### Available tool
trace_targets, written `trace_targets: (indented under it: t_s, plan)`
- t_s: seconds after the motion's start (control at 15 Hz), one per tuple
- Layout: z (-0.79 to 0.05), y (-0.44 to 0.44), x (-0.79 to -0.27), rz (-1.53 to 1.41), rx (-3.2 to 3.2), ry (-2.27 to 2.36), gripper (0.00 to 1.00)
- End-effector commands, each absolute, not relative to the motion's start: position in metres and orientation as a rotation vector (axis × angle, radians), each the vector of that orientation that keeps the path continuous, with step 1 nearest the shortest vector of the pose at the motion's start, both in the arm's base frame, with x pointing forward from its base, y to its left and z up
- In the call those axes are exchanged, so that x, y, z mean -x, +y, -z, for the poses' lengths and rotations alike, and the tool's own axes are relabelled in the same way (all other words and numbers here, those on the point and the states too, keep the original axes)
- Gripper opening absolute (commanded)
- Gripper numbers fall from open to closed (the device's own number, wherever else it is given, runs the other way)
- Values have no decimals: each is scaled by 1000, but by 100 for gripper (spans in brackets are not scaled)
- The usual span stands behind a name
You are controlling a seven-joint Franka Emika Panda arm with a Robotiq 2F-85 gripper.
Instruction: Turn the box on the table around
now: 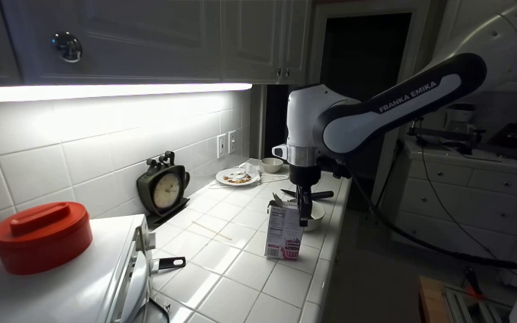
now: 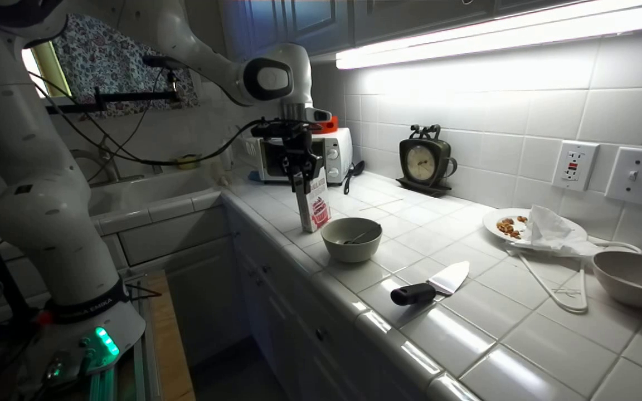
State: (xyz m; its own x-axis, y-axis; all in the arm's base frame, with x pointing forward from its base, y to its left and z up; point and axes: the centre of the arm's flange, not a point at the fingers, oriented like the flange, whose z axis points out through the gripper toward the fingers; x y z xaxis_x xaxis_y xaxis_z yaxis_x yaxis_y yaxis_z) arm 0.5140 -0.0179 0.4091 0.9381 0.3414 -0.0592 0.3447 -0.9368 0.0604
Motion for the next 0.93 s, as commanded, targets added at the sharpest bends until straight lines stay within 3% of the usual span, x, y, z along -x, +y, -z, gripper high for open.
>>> trace_targets:
  t_s: [0.0,0.27,0.33,0.87]
  plan:
    - [-426,-21,-497,15,-3123,357,16]
    - [-434,-23,-494,-49,-3187,277,16]
    - [-425,-25,-509,4,-3147,326,41]
    - [-427,-25,-504,-5,-3161,309,41]
